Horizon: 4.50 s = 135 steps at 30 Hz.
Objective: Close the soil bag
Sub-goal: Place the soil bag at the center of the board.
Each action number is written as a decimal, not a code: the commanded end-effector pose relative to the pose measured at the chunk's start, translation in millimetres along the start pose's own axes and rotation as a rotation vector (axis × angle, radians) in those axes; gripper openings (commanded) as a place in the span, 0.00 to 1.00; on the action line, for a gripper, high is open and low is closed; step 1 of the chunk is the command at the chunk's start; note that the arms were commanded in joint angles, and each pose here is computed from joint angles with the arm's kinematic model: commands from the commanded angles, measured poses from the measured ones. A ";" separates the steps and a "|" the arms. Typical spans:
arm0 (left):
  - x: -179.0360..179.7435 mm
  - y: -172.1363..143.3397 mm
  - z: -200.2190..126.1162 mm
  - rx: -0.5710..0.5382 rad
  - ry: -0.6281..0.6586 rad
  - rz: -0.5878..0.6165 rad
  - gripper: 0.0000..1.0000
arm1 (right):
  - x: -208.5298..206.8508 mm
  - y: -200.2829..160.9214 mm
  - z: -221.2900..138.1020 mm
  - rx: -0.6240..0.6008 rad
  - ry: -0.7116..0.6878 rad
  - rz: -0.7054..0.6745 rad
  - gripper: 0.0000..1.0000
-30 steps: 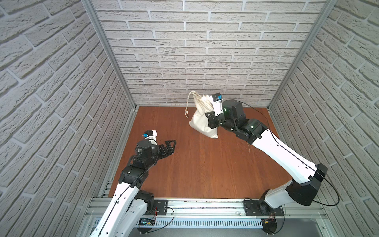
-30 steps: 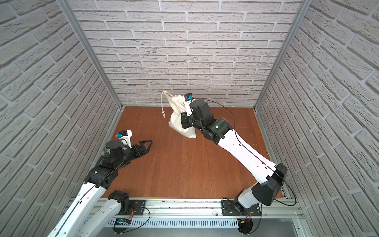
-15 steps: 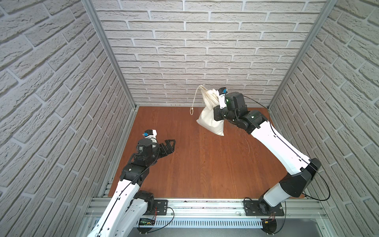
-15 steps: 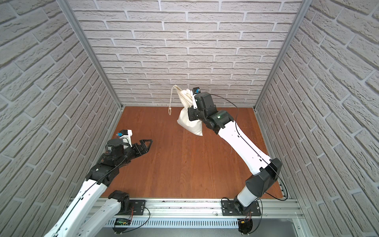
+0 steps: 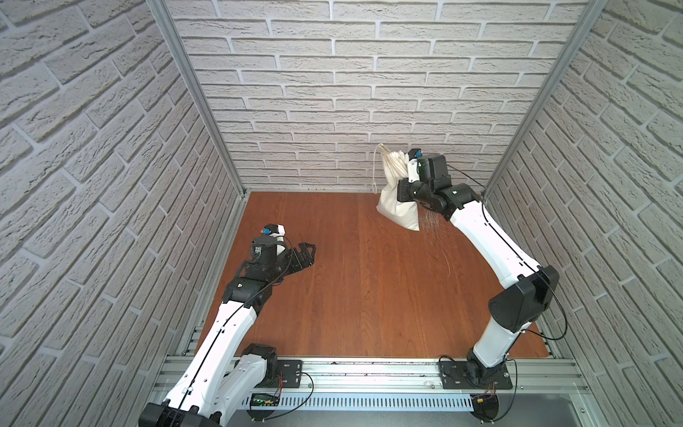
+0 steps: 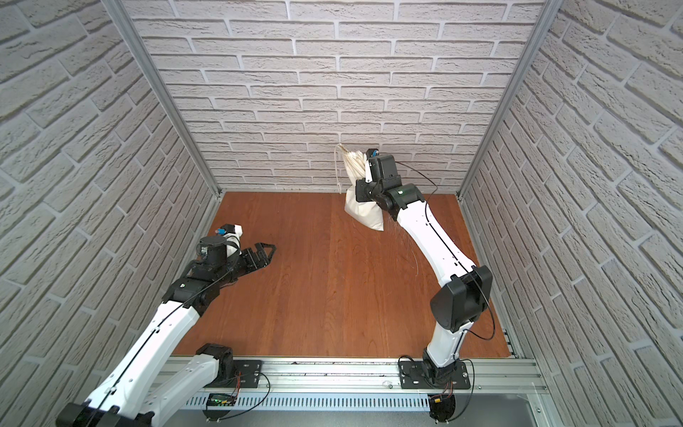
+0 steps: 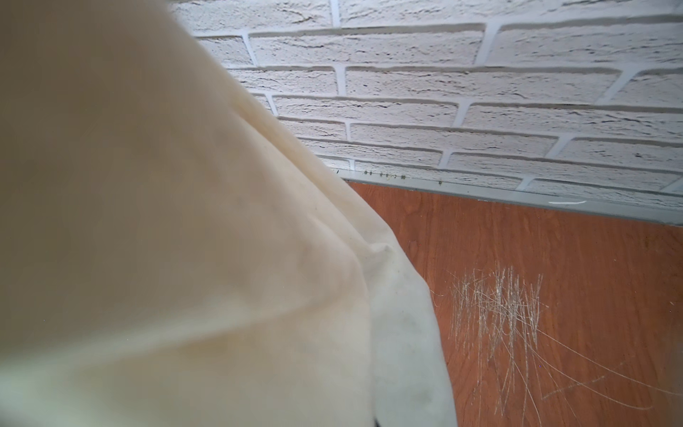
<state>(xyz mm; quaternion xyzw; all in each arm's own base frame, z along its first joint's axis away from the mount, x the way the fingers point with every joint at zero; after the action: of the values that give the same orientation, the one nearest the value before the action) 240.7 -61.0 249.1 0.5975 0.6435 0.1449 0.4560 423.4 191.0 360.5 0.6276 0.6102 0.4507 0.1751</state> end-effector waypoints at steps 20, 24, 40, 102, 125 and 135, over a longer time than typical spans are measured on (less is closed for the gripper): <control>-8.3 16.2 1.6 -0.039 -0.076 0.028 0.98 | -16.9 7.5 62.9 -0.063 0.057 0.043 0.03; -7.6 14.0 2.3 -0.033 -0.078 0.025 0.98 | -26.6 0.5 69.9 -0.052 0.037 0.055 0.03; -6.8 11.6 2.8 -0.030 -0.080 0.023 0.98 | -66.1 -38.1 85.6 0.001 -0.032 0.121 0.03; -1.3 -1.2 9.4 -0.025 -0.091 -0.025 0.98 | -84.9 -161.8 105.1 0.189 -0.493 -0.515 0.03; 3.2 -8.6 13.7 -0.037 -0.098 -0.055 0.98 | -36.2 -223.3 139.2 0.385 -0.531 -0.776 0.18; 3.7 -7.5 16.8 -0.028 -0.095 -0.054 0.98 | -37.6 -227.2 148.7 0.460 -0.486 -0.699 0.24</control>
<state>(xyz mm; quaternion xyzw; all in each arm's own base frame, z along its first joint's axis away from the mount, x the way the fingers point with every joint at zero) 244.2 -66.3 229.1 0.5853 0.6426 0.1024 0.4838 425.5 249.5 144.2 0.4923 0.7628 0.0955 0.4083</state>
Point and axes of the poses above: each gripper's point midway between its finger pads, its own z axis out along the fingers, its own x axis along the line the jaws close on, y = z × x, the point moved 7 cm from there along -z, back along the fingers, and after that the axes turned 12 degrees about z, right-handed, at the moved point
